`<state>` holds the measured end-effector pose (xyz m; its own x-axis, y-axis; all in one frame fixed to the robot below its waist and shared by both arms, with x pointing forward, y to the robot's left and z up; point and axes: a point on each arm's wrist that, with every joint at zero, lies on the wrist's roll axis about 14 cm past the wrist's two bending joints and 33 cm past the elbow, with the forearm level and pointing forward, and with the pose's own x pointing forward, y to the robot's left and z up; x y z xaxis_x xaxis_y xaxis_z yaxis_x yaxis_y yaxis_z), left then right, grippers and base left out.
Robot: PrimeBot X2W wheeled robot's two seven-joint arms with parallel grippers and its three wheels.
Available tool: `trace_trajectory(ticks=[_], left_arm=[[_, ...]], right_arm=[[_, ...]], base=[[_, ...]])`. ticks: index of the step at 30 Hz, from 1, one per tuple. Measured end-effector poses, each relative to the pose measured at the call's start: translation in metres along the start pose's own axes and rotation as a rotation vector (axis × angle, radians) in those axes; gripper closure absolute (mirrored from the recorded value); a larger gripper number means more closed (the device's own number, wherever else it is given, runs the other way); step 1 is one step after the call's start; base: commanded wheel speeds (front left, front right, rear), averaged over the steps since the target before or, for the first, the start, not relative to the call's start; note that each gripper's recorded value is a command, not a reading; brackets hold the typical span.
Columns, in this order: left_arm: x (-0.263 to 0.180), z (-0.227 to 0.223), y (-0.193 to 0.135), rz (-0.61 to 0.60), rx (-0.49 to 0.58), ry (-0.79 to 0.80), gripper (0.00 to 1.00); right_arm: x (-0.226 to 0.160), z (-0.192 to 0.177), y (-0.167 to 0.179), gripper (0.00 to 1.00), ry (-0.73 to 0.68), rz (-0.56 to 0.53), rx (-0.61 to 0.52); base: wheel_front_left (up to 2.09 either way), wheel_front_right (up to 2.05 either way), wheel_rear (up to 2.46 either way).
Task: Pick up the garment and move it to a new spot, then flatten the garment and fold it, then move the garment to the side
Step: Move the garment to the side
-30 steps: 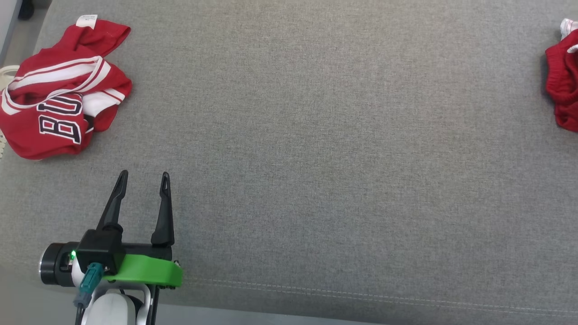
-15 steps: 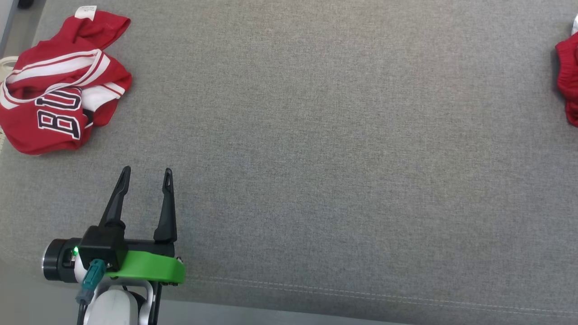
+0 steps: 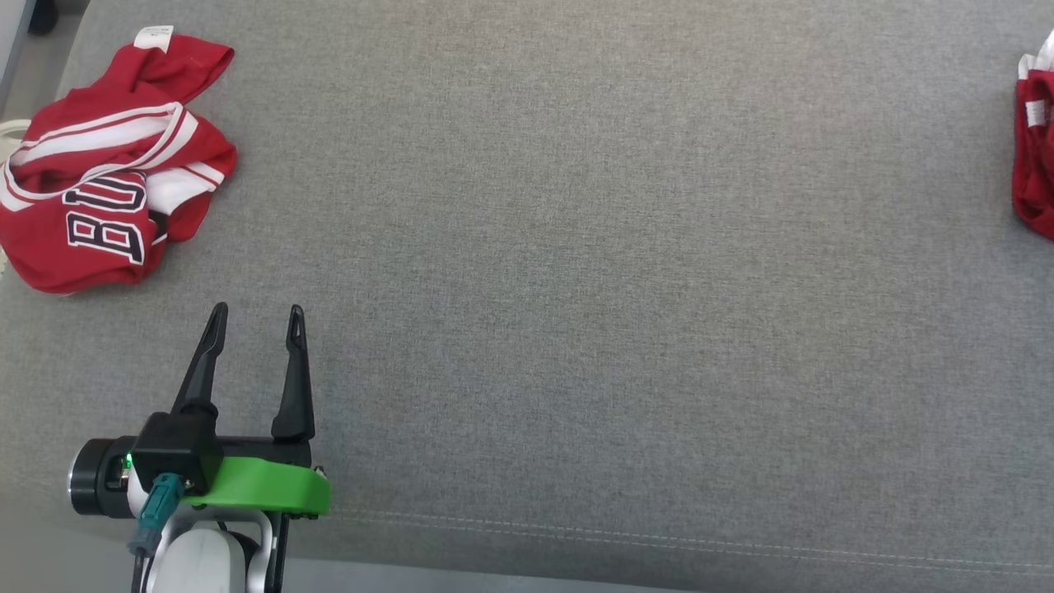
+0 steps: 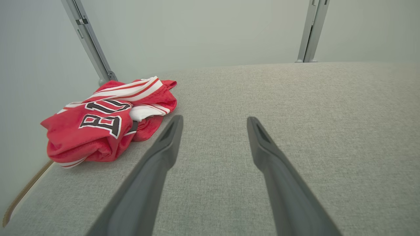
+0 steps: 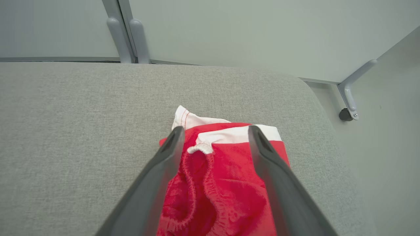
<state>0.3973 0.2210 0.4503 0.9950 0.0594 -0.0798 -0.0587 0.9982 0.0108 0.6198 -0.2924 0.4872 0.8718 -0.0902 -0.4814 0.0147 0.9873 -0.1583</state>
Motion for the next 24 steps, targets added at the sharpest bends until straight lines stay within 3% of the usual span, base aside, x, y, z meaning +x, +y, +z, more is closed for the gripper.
trace_trajectory(ticks=[12,24], left_arm=[[-0.01,0.017,0.001,0.007,-0.012,-0.049,0.0],[-0.021,0.037,-0.009,-0.031,-0.013,-0.11,0.0]], right_arm=[[-0.045,0.039,0.07,0.0,-0.371,0.179,0.124],[-0.105,0.023,0.102,0.0,-0.471,0.29,0.179]], base=[[0.0,0.0,0.0],[0.0,0.0,0.0]])
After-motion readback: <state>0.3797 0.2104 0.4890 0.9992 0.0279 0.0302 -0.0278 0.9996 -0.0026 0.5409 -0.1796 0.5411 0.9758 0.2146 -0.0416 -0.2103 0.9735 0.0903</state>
